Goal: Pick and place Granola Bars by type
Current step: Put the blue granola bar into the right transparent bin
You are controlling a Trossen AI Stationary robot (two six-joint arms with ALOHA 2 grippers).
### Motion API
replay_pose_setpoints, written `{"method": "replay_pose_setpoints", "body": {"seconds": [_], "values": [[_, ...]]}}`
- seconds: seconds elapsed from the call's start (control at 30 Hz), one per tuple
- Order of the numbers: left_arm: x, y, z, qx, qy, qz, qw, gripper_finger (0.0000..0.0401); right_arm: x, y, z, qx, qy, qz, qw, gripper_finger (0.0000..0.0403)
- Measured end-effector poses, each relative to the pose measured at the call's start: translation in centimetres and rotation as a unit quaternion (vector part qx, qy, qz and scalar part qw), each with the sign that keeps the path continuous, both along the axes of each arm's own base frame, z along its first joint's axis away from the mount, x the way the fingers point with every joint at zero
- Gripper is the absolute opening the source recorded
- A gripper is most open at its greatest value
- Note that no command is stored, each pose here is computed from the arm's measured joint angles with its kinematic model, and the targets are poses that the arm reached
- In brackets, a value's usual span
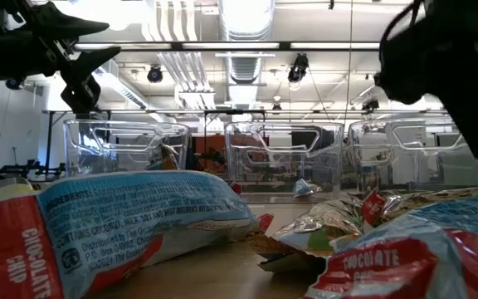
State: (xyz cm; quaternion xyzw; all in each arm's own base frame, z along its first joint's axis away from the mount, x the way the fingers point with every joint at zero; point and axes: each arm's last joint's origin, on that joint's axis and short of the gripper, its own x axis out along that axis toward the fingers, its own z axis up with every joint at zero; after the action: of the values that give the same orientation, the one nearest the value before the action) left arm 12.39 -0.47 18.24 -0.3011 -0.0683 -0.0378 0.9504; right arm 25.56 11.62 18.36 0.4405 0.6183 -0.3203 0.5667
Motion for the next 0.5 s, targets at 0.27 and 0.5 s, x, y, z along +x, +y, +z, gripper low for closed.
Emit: {"method": "replay_pose_setpoints", "body": {"seconds": [0.27,0.5], "values": [[0.0,0.0,0.0,0.000,0.000,0.000,1.000,0.0142,1.1,0.1,-1.6,-0.080,-0.020,0.039,0.996,0.0201],[0.0,0.0,0.0,0.000,0.000,0.000,1.000,0.0142,1.3,0.1,-3.5,-0.106,0.005,0.062,0.992,0.0201]]}}
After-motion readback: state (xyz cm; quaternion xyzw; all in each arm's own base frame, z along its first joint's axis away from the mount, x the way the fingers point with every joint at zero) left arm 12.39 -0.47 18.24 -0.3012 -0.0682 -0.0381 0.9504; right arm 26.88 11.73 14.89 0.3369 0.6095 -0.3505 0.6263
